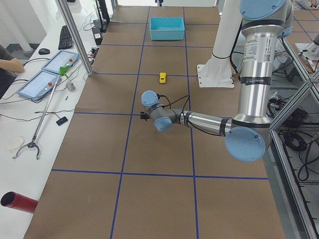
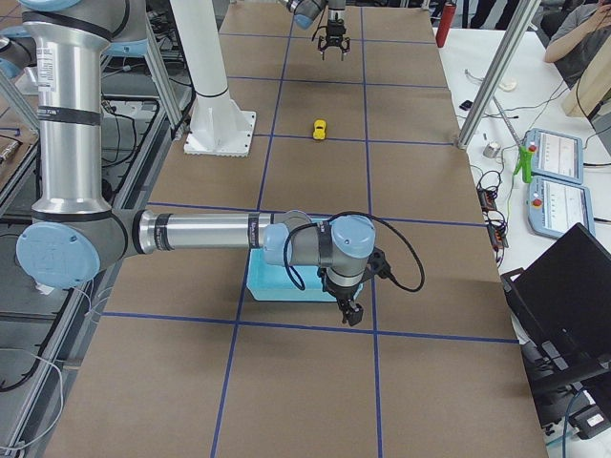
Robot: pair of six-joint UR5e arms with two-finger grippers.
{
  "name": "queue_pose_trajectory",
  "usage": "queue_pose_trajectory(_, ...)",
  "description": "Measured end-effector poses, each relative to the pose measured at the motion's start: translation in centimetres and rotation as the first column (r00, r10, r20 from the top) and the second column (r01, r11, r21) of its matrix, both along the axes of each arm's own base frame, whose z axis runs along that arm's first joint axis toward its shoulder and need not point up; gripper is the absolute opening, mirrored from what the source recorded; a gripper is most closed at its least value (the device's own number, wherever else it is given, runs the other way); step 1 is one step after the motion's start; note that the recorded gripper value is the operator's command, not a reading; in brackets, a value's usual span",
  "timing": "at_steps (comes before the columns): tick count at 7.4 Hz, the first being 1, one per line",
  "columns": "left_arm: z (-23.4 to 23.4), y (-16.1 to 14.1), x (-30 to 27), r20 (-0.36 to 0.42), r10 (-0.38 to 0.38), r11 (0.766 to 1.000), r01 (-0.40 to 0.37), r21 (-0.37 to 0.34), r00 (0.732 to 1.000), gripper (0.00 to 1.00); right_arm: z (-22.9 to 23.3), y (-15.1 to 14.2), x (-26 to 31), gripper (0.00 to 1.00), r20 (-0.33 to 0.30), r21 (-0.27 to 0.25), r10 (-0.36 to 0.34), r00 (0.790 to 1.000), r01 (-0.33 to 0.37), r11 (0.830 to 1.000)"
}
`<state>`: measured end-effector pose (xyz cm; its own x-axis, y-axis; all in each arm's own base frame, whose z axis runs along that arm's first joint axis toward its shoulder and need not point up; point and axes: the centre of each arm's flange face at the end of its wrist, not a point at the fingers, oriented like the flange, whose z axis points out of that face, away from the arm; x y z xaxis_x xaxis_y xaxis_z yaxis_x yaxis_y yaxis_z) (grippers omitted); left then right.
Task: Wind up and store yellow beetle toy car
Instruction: 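Release the car and withdraw the left gripper, then move the right gripper over the yellow car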
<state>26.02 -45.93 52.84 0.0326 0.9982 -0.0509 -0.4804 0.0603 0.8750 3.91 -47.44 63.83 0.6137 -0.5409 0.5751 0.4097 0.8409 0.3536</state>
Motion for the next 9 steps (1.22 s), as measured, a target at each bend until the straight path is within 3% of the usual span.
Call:
queue_pose_trajectory(2, 1.1, -1.9, -3.2, 0.071, -0.068, 0.993, 0.074, -0.095, 0.995, 0.99, 0.0, 0.0, 0.0, 1.00, -0.001, 0.001, 0.000, 1.000, 0.000, 1.000)
queue_pose_trajectory(4, 2.7, -4.1, -9.0, 0.181, -0.165, 0.950, 0.205, -0.235, 0.970, 0.99, -0.7, -0.3, 0.1, 1.00, -0.010, 0.017, 0.000, 1.000, 0.000, 1.000)
queue_pose_trajectory(5, 3.9, -4.9, -12.6, 0.250, -0.213, 0.904, 0.288, -0.316, 0.945, 0.99, -1.4, -0.5, 0.1, 1.00, -0.010, 0.032, 0.001, 1.000, -0.001, 0.999)
queue_pose_trajectory(7, 7.3, -5.5, -20.4, 0.393, -0.282, 0.763, 0.452, -0.461, 0.875, 0.99, -3.7, -0.5, 0.1, 1.00, -0.008, 0.076, 0.003, 1.000, -0.002, 0.997)
queue_pose_trajectory(9, 11.8, -5.3, -28.8, 0.446, -0.359, 0.611, 0.568, -0.551, 0.820, 0.99, -7.3, -1.1, -0.3, 1.00, -0.004, 0.145, -0.006, 1.000, 0.006, 0.989)
